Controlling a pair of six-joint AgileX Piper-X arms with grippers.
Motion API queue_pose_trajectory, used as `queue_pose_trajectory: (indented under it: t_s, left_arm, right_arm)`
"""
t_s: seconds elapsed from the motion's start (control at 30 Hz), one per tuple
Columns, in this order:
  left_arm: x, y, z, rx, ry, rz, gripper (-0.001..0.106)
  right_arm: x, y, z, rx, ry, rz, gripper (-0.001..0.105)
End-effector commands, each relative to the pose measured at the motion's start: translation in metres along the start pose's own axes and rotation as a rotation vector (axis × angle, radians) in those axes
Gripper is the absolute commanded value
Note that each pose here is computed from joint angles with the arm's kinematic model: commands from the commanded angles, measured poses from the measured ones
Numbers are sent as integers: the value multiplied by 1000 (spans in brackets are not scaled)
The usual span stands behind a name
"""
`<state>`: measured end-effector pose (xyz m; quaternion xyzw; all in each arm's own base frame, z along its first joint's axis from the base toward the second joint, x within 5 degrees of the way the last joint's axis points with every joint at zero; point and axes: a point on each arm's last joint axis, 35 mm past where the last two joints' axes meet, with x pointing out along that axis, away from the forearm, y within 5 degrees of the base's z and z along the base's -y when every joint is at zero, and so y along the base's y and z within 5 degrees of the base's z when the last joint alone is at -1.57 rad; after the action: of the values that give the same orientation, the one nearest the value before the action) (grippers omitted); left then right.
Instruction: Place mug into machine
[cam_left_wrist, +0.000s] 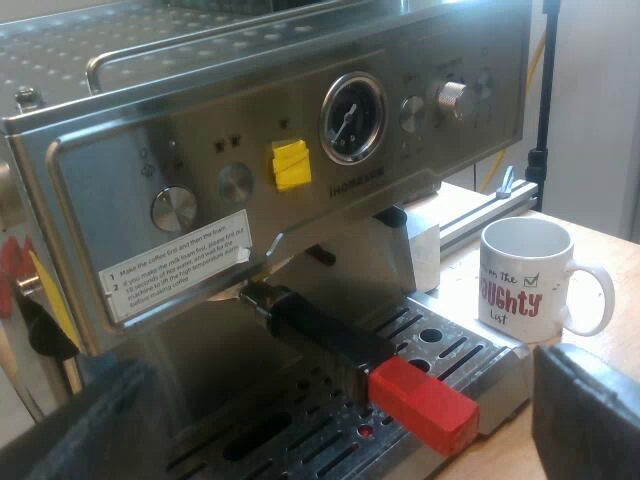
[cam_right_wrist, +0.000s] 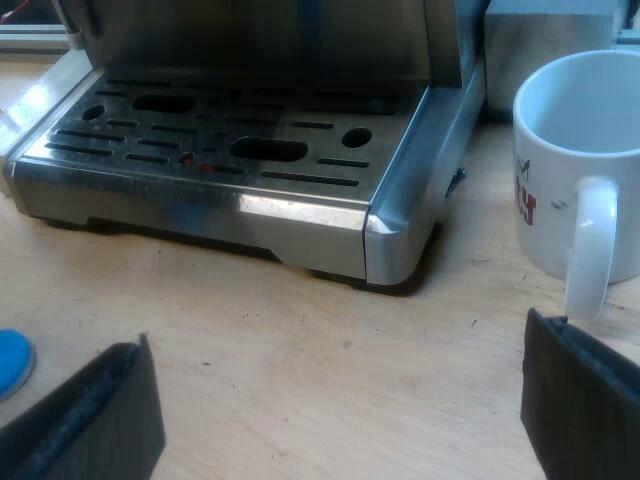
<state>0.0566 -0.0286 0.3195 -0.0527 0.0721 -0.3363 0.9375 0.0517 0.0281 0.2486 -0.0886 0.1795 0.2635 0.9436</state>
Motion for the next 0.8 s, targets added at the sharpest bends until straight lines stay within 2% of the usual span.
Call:
queue_pose_trajectory:
  t_s: [0.03,0.17,0.3,0.37,0.4,0.5,0.6,0.7,0.77,0.8]
  left_arm:
    - [0,-1,1,-10,-2,-10,76]
    - [0,-1,-1,-21,10,-9,76]
    - [-1,-1,-6,-58,62,-3,76]
    - [-2,-1,-8,-87,91,8,77]
    - [-3,-1,-9,-92,100,9,79]
    - [-5,-2,-9,-107,121,12,86]
    - [-5,-3,-8,-109,118,4,87]
    - [-4,-5,-9,-105,126,-31,87]
    - [-4,-7,-9,-98,134,-73,87]
    - [-4,-8,-9,-96,136,-83,87]
  right_arm:
    - [-2,0,4,-3,-11,0,76]
    - [-2,0,4,-3,-11,0,76]
    - [-5,-1,7,-3,-10,-27,76]
    - [-16,-4,11,-2,26,-95,76]
    - [-16,-4,11,-2,26,-95,76]
    - [-32,-5,18,-4,104,-122,76]
    - [-39,-5,26,-11,175,-127,76]
    - [-42,-7,34,-54,229,-156,76]
    - [-42,-10,41,-121,284,-196,76]
    - [-42,-10,42,-135,297,-197,76]
